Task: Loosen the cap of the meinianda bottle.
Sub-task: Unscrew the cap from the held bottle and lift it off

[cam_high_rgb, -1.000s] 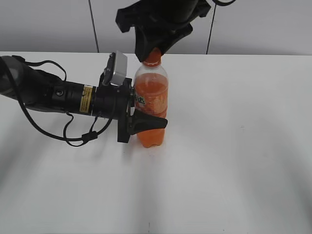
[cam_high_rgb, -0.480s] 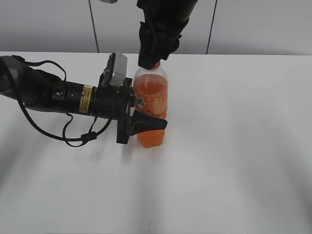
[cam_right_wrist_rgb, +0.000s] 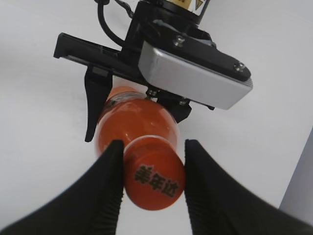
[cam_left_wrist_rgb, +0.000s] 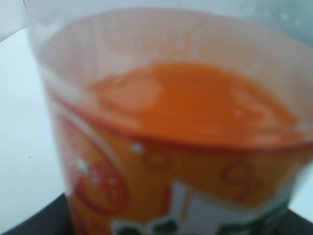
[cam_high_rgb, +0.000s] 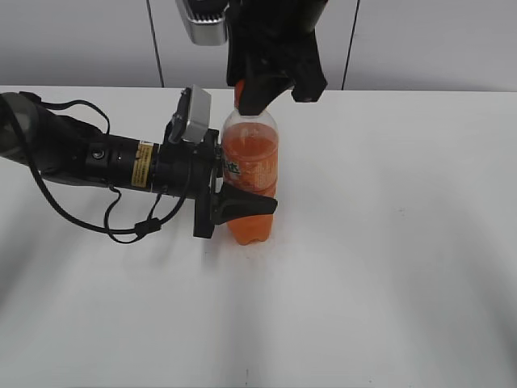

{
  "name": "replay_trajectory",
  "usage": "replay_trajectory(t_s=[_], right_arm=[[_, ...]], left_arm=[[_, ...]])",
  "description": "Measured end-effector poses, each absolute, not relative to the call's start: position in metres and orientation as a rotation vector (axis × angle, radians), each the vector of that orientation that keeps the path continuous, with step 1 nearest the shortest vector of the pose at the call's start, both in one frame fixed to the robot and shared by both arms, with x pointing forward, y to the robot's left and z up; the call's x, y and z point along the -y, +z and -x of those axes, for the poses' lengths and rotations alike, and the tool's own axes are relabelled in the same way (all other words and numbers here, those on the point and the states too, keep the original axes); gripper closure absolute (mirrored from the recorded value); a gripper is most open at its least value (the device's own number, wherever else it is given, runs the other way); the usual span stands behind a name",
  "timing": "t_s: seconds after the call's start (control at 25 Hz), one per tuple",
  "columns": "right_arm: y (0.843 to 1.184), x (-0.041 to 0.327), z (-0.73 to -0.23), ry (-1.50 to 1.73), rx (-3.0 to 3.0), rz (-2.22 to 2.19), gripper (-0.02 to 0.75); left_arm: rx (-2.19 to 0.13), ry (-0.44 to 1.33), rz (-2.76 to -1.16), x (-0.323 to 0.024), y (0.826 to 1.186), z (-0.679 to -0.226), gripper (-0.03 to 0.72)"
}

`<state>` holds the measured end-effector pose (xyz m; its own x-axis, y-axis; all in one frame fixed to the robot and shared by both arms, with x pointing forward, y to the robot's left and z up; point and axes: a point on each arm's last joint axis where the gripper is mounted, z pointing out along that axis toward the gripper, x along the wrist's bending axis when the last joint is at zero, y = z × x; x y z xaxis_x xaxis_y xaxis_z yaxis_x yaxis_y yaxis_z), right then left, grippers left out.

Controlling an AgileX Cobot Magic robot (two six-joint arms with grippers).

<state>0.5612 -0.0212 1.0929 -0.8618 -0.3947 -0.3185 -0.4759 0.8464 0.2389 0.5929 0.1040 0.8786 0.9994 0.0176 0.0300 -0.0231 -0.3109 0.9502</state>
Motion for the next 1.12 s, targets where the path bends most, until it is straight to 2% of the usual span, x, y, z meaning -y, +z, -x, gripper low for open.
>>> replay_trajectory(t_s=[0.52,1.12], right_arm=[[1.0928,0.021,-0.5607,0.415,-2.661,0.948,0.458],[1.095,0.0225,-0.5586,0.425,-2.68,0.904,0.458]], left_arm=[[0.002,0.042,-1.887,-0.1041,0.8786,-0.5931,0.27],[0.007,0.043,-1.886,-0.104,0.8787,-0.593,0.27]])
